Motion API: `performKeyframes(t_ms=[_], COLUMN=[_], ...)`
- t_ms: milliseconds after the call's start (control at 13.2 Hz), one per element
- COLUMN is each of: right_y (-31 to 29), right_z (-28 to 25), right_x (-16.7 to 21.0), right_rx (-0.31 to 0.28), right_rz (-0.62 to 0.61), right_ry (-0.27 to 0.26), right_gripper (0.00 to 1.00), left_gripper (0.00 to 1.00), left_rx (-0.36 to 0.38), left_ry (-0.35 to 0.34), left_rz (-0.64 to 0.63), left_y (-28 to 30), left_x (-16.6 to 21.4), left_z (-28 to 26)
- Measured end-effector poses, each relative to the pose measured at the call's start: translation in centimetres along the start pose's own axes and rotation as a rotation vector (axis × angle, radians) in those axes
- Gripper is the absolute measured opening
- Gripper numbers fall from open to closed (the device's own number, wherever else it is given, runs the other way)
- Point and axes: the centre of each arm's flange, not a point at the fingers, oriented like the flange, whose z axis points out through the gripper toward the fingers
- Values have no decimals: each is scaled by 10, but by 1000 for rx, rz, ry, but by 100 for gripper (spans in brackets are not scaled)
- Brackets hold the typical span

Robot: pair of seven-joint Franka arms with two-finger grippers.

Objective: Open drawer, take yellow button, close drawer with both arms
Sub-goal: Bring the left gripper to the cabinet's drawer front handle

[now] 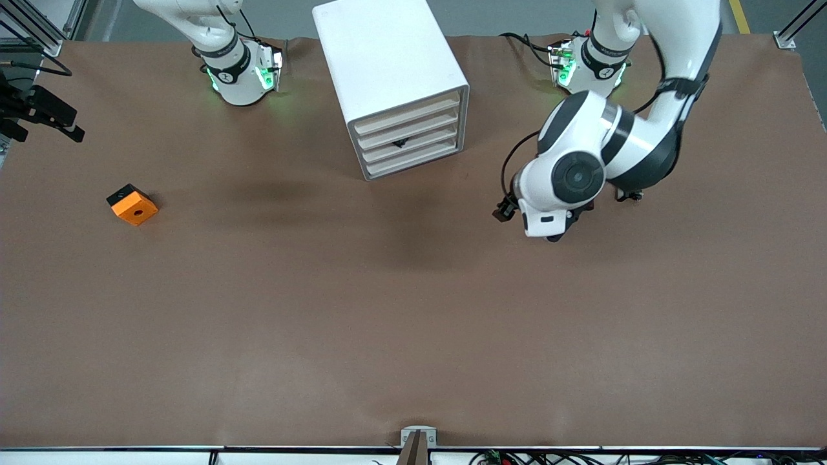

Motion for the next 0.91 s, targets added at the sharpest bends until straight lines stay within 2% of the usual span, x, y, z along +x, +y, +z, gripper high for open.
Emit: performKeyframes(t_ms=[76,228,379,455,607,911], right_y=[0,0,0,1,1,1], right_z=[0,-1,0,0,0,0], right_x=[0,0,0,0,-1,-1], right_rx=[0,0,0,0,1,1], right_rz=[0,0,0,1,2,3], right_ry=[0,0,-1,-2,-4,-5], right_gripper=[100,100,100,100,100,100], left_gripper=[100,100,100,100,100,100], left_rx=[22,84,188,232,293,399], left_ry=[-29,-42,-46,-87,-182,-274], left_rz=[-128,-243,-279,-294,-327,-360], left_y=[9,16,9,8,13,20], left_x=[-5,-32,-72,-83,-84,-80], left_z=[12,39,68,77,91,118])
